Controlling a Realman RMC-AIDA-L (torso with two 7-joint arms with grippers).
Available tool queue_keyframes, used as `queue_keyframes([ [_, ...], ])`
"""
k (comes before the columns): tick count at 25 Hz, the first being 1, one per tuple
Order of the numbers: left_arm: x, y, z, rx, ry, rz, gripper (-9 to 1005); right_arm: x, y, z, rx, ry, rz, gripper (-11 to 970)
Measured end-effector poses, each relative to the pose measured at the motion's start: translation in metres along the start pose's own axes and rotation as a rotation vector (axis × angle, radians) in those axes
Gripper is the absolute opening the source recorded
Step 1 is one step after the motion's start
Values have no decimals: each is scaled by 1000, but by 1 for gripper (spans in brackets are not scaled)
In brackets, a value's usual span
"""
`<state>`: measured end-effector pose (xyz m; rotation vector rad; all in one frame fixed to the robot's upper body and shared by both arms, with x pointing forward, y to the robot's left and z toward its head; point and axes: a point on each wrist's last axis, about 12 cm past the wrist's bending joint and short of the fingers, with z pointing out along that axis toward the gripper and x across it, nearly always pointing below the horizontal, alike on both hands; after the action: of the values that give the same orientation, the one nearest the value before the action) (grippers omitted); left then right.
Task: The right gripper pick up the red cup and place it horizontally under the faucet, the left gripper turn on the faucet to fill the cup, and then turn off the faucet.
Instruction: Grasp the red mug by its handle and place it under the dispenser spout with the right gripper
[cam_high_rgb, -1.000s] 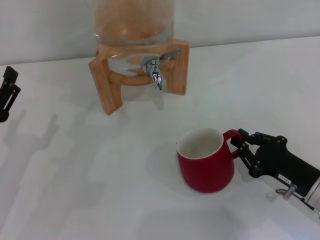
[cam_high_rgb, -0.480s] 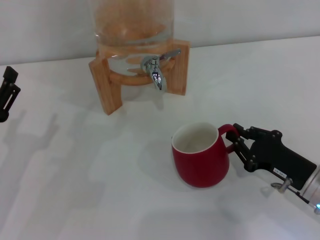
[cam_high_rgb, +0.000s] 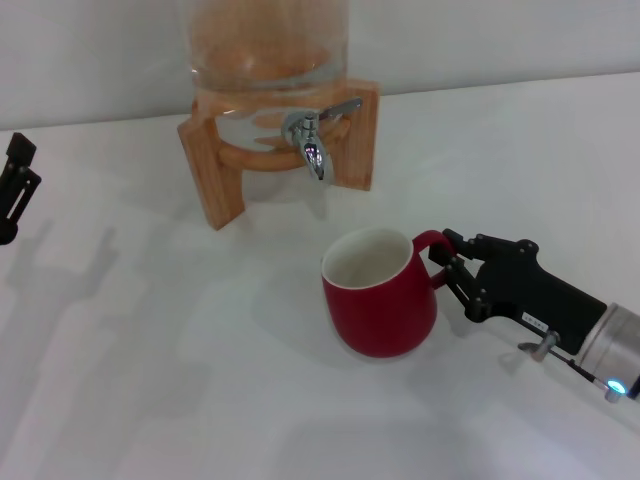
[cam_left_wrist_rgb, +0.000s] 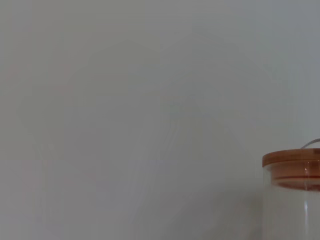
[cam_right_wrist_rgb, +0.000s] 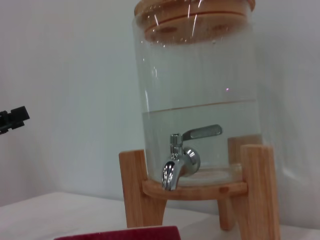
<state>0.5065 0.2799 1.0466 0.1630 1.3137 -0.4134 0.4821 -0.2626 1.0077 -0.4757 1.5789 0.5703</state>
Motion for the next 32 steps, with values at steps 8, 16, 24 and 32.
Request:
queue_keyframes([
  [8, 0, -1, 0, 4, 2, 0, 860, -7, -4, 21, -18, 17, -6, 148],
  [16, 1, -2, 0, 10, 5, -1, 860, -11, -6, 33, -27, 29, -3, 148],
  [24, 1, -2, 0, 10, 5, -1, 860, -14, -8, 42, -34, 35, -6, 148],
  [32, 1, -2, 0, 10, 5, -1, 860, -18, -11, 57, -32, 65, -24, 148],
])
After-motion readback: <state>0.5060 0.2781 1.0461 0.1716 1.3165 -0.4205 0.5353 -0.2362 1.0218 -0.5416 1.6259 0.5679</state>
